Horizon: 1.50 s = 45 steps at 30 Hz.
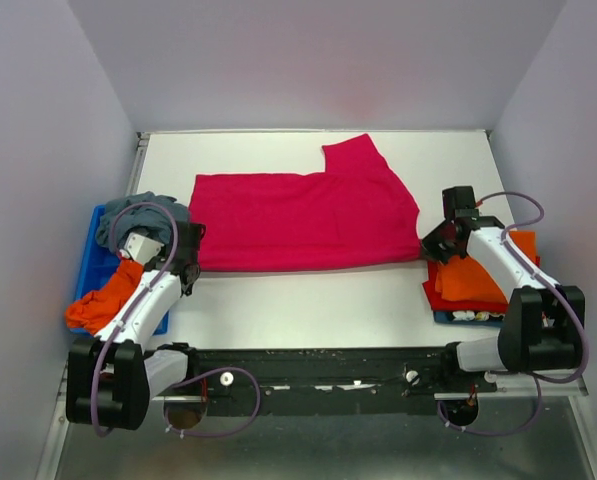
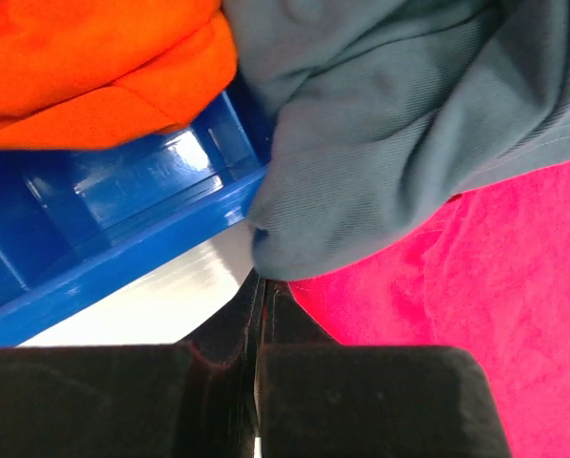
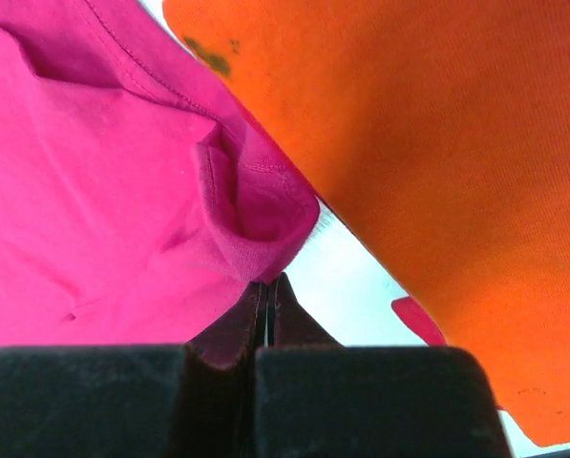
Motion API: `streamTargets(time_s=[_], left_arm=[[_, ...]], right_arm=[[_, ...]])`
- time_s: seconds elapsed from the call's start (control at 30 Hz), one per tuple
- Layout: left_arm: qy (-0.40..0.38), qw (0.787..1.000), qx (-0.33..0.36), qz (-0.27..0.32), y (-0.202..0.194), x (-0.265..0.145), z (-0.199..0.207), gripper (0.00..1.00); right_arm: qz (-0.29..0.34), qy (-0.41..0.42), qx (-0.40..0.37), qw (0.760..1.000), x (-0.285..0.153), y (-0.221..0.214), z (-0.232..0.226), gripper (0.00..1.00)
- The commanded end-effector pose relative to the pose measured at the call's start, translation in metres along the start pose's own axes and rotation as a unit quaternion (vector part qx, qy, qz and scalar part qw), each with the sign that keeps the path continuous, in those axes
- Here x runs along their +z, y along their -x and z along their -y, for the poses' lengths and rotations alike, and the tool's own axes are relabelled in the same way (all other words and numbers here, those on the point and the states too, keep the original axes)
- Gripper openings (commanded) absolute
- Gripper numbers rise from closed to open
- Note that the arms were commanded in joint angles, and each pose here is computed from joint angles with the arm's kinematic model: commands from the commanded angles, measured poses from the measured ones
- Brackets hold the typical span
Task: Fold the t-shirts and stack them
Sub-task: Fold the flattened tshirt in 1/3 of the way, then grap the side of the flattened tshirt furthest away from the robot with both arms
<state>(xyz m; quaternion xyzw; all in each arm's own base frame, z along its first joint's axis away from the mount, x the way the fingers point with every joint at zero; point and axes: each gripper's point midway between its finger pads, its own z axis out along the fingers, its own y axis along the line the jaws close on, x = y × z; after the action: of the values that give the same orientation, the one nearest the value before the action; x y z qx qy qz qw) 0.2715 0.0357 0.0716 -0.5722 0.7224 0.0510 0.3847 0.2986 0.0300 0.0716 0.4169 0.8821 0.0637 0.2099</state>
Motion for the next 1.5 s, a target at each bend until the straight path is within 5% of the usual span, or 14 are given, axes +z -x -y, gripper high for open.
streamTargets(time_s=[0.0, 0.33, 0.4, 0.43, 0.47, 0.5, 0.53, 0.63, 1.0, 1.47], left_arm=[[-0.004, 1.0, -0.013, 0.003, -0.002, 0.001, -0.002, 0.0], [-0.004, 1.0, -0.001, 0.016, 0.005, -0.001, 0.0, 0.0], [-0.002, 1.0, 0.004, 0.018, 0.006, -0.002, -0.001, 0.04], [0.001, 1.0, 0.005, 0.019, 0.007, -0.002, -0.003, 0.17], [0.002, 1.0, 0.004, 0.022, 0.009, -0.004, -0.004, 0.47], [-0.003, 1.0, 0.006, 0.025, 0.011, -0.005, -0.002, 0.66], [-0.012, 1.0, 0.009, 0.027, 0.015, -0.009, 0.002, 0.77], [-0.045, 0.998, 0.01, 0.04, 0.03, -0.021, 0.019, 0.91], [-0.214, 0.971, 0.089, 0.056, 0.053, -0.046, 0.131, 0.95], [-0.186, 0.972, 0.12, 0.079, 0.071, 0.01, 0.206, 0.89]], right_arm=[[0.001, 0.019, -0.005, 1.0, 0.004, -0.004, 0.002, 0.01], [-0.004, 0.013, -0.015, 1.0, 0.011, -0.007, 0.005, 0.01], [0.002, 0.011, -0.008, 1.0, 0.01, -0.009, 0.01, 0.09], [0.009, 0.015, -0.005, 1.0, 0.008, -0.008, 0.011, 0.14], [0.017, 0.025, -0.011, 0.999, 0.008, -0.006, 0.01, 0.21], [0.027, 0.037, -0.016, 0.999, 0.005, -0.003, 0.006, 0.35], [0.038, 0.048, -0.02, 0.998, 0.001, 0.001, 0.003, 0.54], [0.078, 0.089, -0.046, 0.992, -0.017, 0.021, -0.018, 0.59], [0.116, 0.197, -0.113, 0.967, -0.048, 0.075, -0.122, 0.48], [0.124, 0.214, -0.144, 0.958, 0.005, 0.137, -0.216, 0.49]])
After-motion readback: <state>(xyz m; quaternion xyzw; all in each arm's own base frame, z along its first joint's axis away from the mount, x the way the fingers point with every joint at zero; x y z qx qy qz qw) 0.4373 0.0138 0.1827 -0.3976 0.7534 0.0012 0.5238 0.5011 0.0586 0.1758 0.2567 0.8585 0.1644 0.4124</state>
